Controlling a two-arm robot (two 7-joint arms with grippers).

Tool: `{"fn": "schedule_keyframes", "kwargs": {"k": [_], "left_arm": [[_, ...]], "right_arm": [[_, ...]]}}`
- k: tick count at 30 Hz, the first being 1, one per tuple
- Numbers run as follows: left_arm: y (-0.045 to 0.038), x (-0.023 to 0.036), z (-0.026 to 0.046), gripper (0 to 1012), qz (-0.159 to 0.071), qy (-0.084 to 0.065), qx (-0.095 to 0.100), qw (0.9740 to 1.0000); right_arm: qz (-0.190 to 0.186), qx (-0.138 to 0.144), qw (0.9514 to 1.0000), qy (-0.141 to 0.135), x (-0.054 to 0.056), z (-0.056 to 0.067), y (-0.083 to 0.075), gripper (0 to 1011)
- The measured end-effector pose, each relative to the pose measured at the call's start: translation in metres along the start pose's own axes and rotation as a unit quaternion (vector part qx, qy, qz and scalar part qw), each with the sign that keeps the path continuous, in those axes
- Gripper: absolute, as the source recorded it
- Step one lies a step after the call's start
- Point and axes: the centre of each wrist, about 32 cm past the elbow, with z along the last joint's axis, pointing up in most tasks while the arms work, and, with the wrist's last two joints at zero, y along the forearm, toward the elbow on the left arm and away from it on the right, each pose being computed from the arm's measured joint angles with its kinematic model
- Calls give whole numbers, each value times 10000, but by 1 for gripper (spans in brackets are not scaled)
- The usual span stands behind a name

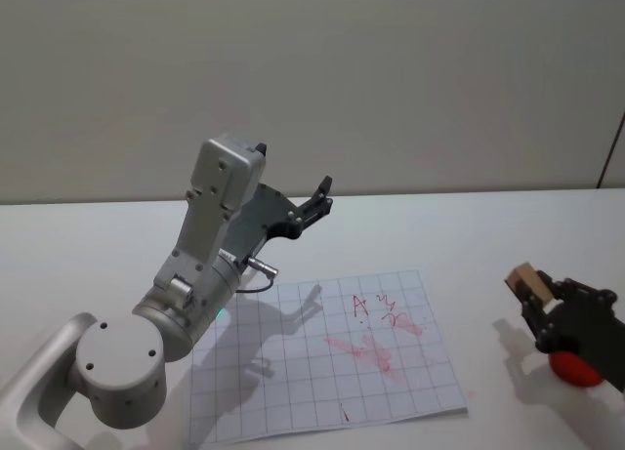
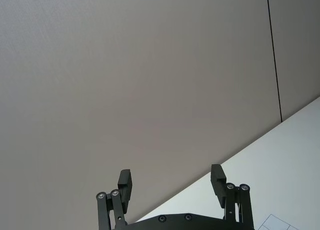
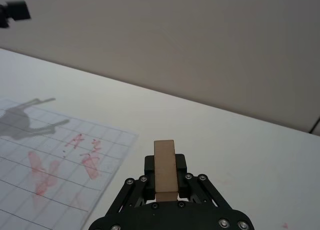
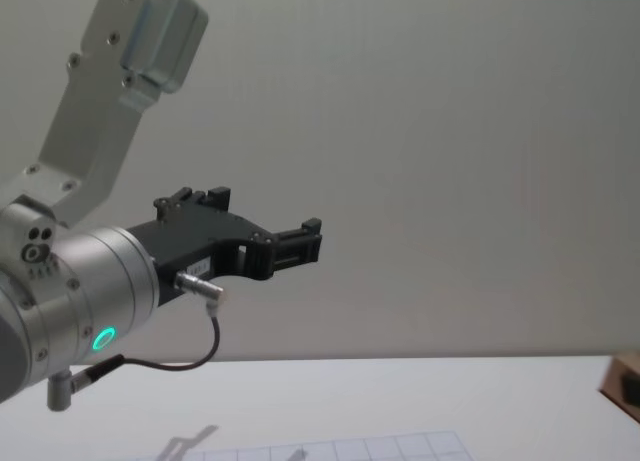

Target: Use the one hand to pick up the stamp and affix it onto the A4 paper.

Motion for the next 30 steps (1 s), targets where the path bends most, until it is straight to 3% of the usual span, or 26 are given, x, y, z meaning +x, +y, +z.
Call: {"fn": "schedule_keyframes", "kwargs": {"k": [9,15,23,30], "left_arm": [[0,0,0,1001,0,0,0,10000],[0,0,0,1001,0,0,0,10000],[0,0,0,1001,0,0,0,10000],[0,0,0,1001,0,0,0,10000]], "right_arm": [[588,291,9978,106,-108,81,110,220],[975,306,9946,181,-183,77,187,219],[1403,32,9897,284,-276,4,290,219],[1591,-419,9858,346,-356,-104,367,219]]}}
